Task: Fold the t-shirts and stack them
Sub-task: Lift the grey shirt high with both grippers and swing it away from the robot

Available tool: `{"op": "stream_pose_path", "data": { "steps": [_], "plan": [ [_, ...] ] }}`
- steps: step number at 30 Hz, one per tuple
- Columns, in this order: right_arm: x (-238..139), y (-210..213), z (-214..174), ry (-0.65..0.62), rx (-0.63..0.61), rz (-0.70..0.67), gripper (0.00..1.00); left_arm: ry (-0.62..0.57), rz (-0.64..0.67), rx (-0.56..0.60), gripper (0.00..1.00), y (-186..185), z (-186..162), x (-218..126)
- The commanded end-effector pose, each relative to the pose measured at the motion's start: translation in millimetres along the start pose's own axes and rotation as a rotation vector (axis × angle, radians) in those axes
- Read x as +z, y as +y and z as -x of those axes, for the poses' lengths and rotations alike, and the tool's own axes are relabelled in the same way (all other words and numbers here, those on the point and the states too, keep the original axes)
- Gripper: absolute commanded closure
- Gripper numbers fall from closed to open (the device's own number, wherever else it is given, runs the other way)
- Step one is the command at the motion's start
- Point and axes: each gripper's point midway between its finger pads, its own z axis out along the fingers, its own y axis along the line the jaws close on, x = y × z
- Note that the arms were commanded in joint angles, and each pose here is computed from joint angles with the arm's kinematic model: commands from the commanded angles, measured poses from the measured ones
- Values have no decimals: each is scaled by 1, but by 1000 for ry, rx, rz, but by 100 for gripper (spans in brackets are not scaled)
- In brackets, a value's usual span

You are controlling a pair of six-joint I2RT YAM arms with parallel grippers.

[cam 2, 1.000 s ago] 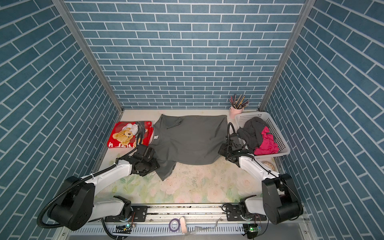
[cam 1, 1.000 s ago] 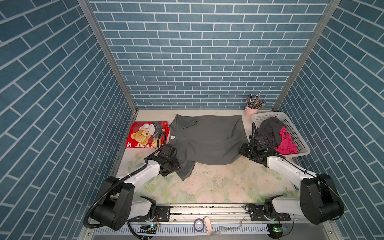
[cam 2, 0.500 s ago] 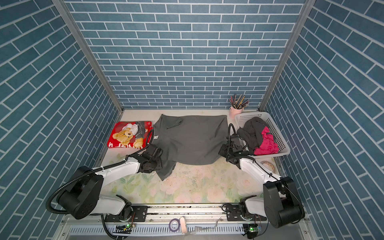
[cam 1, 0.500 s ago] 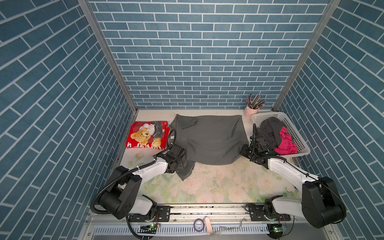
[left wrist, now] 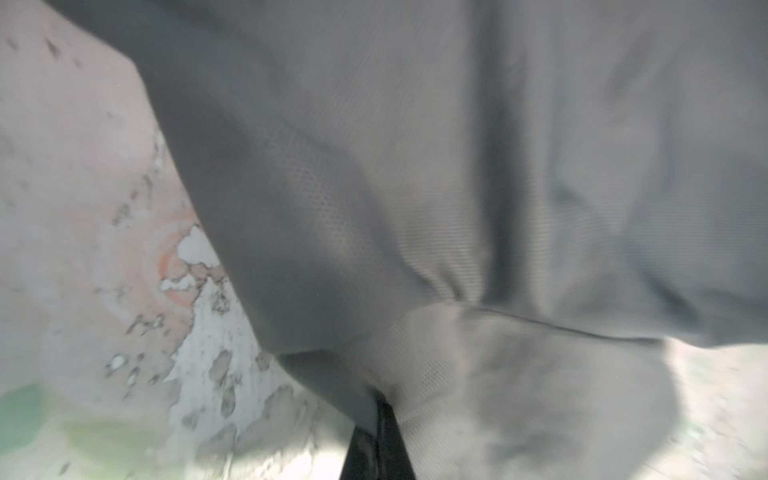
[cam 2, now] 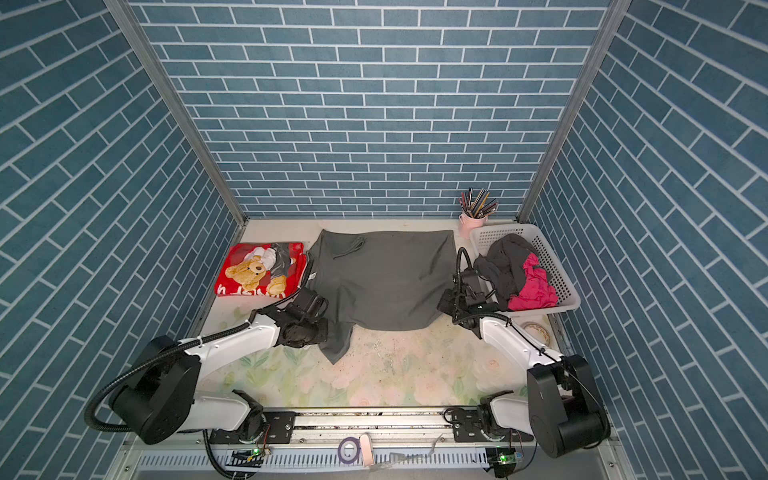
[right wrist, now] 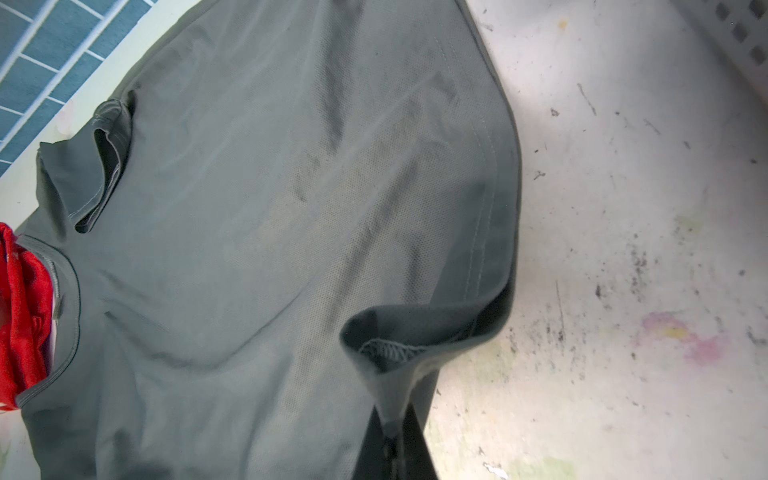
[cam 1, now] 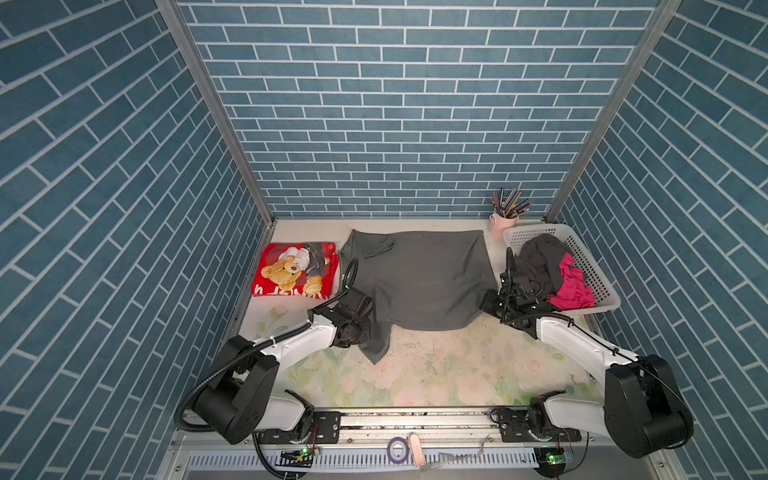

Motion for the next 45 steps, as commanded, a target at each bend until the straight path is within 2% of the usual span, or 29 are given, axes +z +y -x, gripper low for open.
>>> {"op": "stream_pose_path", "data": {
  "steps": [1, 6, 10, 15, 19, 22, 27, 30, 34, 36, 38, 41, 45],
  "plan": [
    [-29, 24, 28, -87, -66, 73, 100, -191, -15, 8, 100, -15, 70, -64],
    [-88, 62, 83, -275, -120, 174, 100, -461, -103, -74, 100, -22, 170, -168],
    [-139, 87, 134, -377, -141, 210, 100, -675, -186, -108, 100, -29, 235, -258],
    [-225, 126, 192, -549, -219, 270, 100, -944, -253, -120, 100, -31, 285, -379],
    [-314, 156, 218, -704, -293, 344, 100, -1150, -288, -93, 100, -34, 292, -474],
    [-366, 171, 222, -777, -337, 397, 100, -1281, -327, -68, 100, -36, 280, -534],
    [-431, 183, 220, -872, -383, 461, 100, -1447, -392, -69, 100, -31, 248, -592],
    [-447, 187, 224, -887, -388, 464, 100, -1501, -385, -69, 100, -26, 238, -613],
    [-438, 189, 235, -868, -392, 425, 100, -1508, -361, -47, 100, -28, 246, -613],
    [-416, 186, 244, -841, -387, 370, 100, -1465, -349, -40, 100, -32, 260, -593],
    [-384, 184, 254, -790, -393, 327, 100, -1390, -333, -26, 100, -37, 279, -558],
    [-309, 171, 263, -646, -382, 262, 100, -1219, -281, -31, 100, -39, 313, -475],
    [-180, 141, 245, -407, -356, 207, 100, -937, -251, -45, 100, -41, 338, -322]
  ]
}}
